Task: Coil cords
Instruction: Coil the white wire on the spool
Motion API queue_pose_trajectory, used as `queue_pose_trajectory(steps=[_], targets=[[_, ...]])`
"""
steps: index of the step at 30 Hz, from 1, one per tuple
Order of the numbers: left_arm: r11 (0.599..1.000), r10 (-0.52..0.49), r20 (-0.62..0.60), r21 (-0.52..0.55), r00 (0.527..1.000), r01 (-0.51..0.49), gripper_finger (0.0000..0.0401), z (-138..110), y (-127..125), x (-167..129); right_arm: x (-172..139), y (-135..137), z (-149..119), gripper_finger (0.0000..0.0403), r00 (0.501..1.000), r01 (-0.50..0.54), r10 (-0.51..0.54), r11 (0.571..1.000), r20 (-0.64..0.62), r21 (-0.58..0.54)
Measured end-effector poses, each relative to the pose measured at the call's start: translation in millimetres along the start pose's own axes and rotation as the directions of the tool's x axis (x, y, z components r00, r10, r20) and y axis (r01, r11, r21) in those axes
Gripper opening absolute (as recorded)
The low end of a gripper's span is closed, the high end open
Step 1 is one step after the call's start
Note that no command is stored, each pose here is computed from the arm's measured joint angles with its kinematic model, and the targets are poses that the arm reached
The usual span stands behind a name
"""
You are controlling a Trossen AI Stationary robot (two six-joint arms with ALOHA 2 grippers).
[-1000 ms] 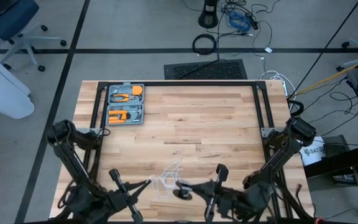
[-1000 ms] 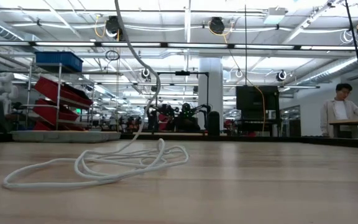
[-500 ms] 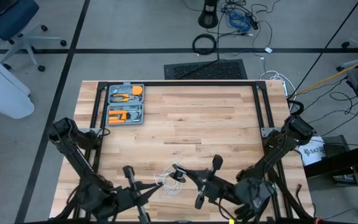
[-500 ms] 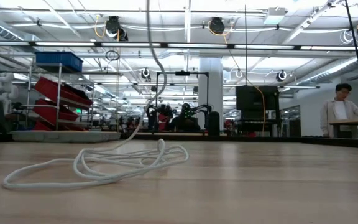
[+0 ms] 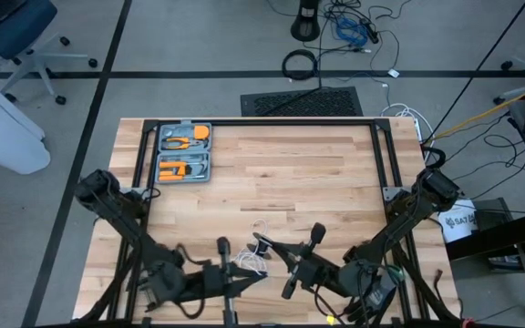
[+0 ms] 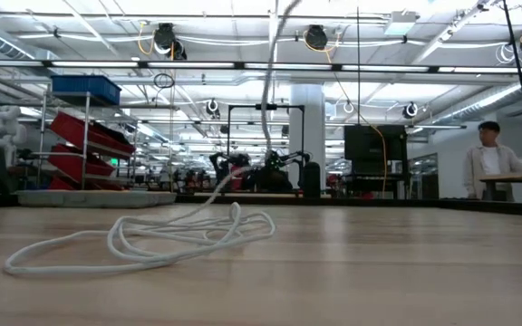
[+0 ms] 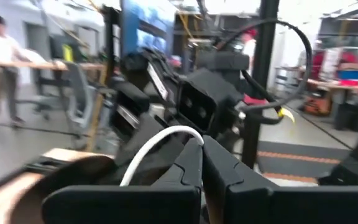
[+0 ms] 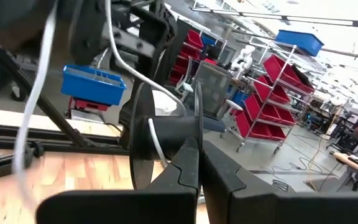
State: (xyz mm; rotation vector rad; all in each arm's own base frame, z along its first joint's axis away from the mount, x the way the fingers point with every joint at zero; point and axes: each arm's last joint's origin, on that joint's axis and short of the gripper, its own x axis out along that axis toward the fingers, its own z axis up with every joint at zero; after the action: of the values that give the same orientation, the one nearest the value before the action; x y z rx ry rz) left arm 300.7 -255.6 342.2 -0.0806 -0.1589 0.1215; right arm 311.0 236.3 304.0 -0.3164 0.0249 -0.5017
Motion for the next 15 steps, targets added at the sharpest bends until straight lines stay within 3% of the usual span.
queue_pose_trajectory(steps=[7, 15], targets=[[0.992, -0.113, -0.043, -0.064, 0.993, 0.11, 0.0001, -7.6, 6.8, 11.7, -0.1, -1.5, -2.5, 0.0, 0.996, 0.072, -0.073, 0.997, -0.042, -0.02], [0.992, -0.11, -0.115, -0.07, 0.987, 0.103, 0.0001, -16.6, 11.9, 16.3, -0.1, -1.7, -2.9, 0.0, 0.995, 0.084, -0.084, 0.996, -0.048, -0.008]])
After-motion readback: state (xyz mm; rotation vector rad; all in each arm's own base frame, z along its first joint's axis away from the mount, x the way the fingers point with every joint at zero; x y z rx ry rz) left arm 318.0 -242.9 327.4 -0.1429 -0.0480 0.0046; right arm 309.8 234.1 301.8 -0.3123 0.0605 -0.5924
